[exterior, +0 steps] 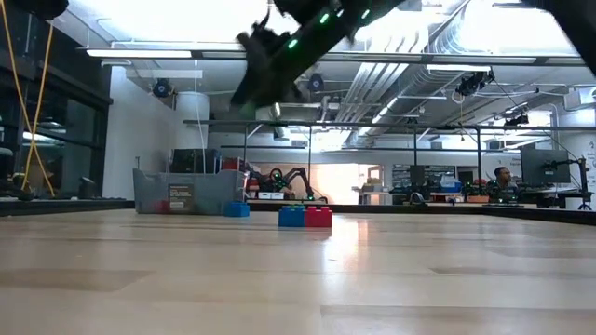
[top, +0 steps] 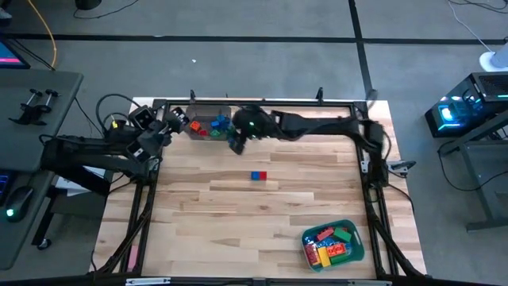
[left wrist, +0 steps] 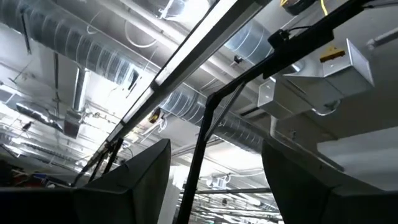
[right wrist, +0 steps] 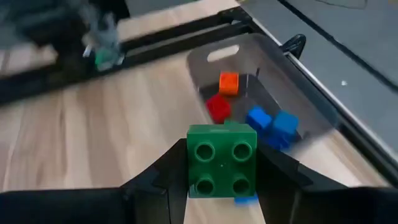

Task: Sort blocks by size
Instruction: Put the right green game piece into the black bin, then put the red game piece into the black bin, then put the top blue game piece into the black bin

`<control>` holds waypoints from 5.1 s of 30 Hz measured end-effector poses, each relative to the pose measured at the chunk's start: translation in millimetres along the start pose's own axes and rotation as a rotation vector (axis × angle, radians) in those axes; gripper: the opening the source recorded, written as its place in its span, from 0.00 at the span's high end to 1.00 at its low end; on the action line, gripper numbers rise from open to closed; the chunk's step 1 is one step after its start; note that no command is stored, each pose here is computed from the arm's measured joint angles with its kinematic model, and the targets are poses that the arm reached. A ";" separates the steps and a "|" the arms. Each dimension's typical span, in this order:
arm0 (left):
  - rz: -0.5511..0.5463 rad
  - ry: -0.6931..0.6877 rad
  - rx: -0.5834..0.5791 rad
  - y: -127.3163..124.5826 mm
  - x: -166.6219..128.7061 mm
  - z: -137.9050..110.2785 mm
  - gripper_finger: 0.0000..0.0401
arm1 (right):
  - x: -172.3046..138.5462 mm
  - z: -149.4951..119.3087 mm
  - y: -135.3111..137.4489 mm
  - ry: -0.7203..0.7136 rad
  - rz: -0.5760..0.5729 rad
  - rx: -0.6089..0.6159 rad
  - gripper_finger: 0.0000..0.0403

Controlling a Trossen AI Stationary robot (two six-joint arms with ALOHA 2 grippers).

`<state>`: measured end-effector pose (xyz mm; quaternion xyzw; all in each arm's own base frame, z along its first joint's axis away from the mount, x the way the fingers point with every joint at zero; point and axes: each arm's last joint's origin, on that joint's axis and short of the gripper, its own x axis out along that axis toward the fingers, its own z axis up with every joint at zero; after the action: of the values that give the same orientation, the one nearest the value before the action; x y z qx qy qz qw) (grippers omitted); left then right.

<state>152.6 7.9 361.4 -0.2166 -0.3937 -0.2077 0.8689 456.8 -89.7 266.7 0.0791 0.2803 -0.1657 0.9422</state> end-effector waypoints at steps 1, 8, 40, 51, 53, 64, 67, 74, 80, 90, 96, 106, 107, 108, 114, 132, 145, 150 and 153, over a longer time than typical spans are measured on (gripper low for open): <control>0.006 -0.002 0.000 0.3 0.0 -0.1 0.41 | 11.4 0.5 -3.1 -0.012 0.013 0.034 0.66; 0.028 -0.005 -0.018 1.9 0.2 -1.3 0.41 | 69.9 7.9 -10.4 -0.065 0.041 0.193 0.66; 0.086 0.065 -0.040 7.3 -0.3 -8.5 0.41 | -15.5 -47.1 34.8 0.681 0.275 -0.202 0.10; 0.102 0.085 -0.076 8.7 -0.6 -10.6 0.41 | -3.0 -120.4 73.1 0.715 0.102 -0.365 0.10; 0.106 0.090 -0.078 9.1 -0.7 -11.2 0.41 | 1.4 -123.7 67.9 0.698 0.086 -0.349 0.10; 0.108 0.090 -0.103 9.1 -0.7 -11.3 0.41 | 7.5 -143.9 57.8 0.723 0.089 -0.338 0.19; 0.107 0.089 -0.103 9.1 -0.6 -11.2 0.41 | 8.8 -142.6 57.7 0.700 0.068 -0.344 0.31; 0.109 0.088 -0.102 9.2 -0.6 -11.2 0.41 | 11.5 -137.3 53.2 0.674 0.067 -0.336 0.69; 0.109 0.085 -0.101 9.1 -0.6 -11.0 0.41 | 3.2 -102.2 29.2 0.713 0.078 -0.390 0.71; 0.113 0.071 -0.089 8.9 -0.6 -10.1 0.41 | -17.6 46.1 -27.6 0.032 -0.045 -0.197 0.71; 0.133 0.055 -0.070 9.5 -0.7 -9.5 0.41 | 12.7 52.6 -52.4 -0.138 -0.053 0.028 0.71; 0.145 0.049 -0.062 10.1 -0.7 -9.6 0.41 | 68.2 22.4 -50.3 -0.139 0.034 0.262 0.57; 0.145 0.049 -0.062 10.0 -0.7 -9.5 0.41 | 68.1 22.8 -50.3 -0.143 0.035 0.269 0.51; 0.145 0.049 -0.061 10.0 -0.7 -9.5 0.41 | 67.9 24.0 -51.5 -0.153 0.034 0.283 0.44; 0.155 0.043 -0.061 10.4 -0.8 -9.4 0.41 | 66.2 26.2 -66.2 -0.137 0.071 0.293 0.23; 0.203 0.080 -0.063 18.1 -0.3 -18.5 0.41 | 40.3 -1.5 -55.5 0.322 0.179 -0.062 0.22; 0.210 0.081 -0.117 18.7 -0.3 -19.4 0.41 | 81.1 -64.6 -27.4 0.150 -0.049 -0.058 0.21; 0.211 0.083 -0.118 18.9 -0.4 -19.7 0.41 | 94.7 -73.7 -30.6 0.163 -0.050 -0.053 0.21; 0.216 0.083 -0.127 19.1 -0.4 -19.9 0.41 | 106.9 -75.8 -29.4 0.151 -0.025 -0.030 0.21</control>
<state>174.4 12.9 345.1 -0.3036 -0.3177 -0.1464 0.8862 492.6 -127.4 142.8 0.0737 0.3539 -0.1665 0.9174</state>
